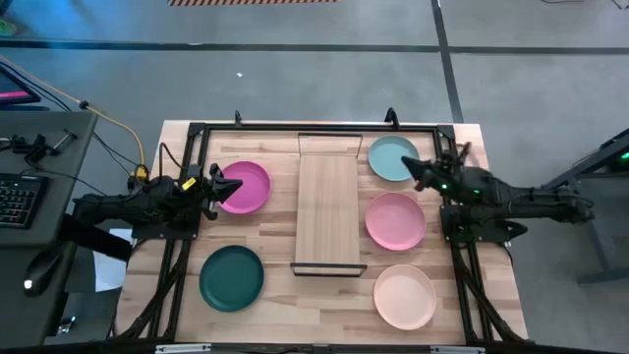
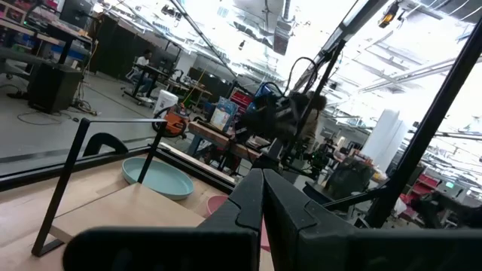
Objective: Place and stack plates onto a shelf
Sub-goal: Put the blue plate on the shelf
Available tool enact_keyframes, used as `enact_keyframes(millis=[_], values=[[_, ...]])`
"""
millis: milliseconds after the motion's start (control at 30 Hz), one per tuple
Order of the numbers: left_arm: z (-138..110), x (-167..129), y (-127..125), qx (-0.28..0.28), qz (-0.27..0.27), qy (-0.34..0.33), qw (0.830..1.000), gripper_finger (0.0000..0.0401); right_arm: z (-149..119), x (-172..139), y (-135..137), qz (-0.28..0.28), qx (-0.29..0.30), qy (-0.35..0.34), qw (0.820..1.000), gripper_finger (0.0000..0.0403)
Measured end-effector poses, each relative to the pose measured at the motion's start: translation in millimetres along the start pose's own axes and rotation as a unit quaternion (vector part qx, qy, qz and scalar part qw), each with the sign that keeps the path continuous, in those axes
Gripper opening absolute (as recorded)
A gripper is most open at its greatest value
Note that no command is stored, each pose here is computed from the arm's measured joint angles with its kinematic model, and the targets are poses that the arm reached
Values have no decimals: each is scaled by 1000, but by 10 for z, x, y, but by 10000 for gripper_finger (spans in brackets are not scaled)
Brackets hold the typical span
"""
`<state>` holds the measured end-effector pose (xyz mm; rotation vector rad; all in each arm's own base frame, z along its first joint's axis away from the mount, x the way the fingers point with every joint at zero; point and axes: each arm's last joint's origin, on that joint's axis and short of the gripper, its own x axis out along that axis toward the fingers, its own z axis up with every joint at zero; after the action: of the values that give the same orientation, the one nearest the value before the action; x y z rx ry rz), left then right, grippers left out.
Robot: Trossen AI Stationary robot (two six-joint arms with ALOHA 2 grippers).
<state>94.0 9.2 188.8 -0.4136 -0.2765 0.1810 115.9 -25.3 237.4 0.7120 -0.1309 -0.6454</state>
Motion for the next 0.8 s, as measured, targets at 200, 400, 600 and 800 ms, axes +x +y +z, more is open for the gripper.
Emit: enact_keyframes(millis=[200,400,600,800], values=[[-1,0,0,0,0,0,1000,1,-48,182,46,-95,-62,103,988,0],[-1,0,0,0,0,0,1000,1,36,395,73,-155,-46,90,983,0],[-1,0,0,0,0,0,1000,1,87,550,-74,-244,86,133,957,8],[-1,0,1,0,0,0,1000,1,82,647,-304,-356,101,190,909,102]])
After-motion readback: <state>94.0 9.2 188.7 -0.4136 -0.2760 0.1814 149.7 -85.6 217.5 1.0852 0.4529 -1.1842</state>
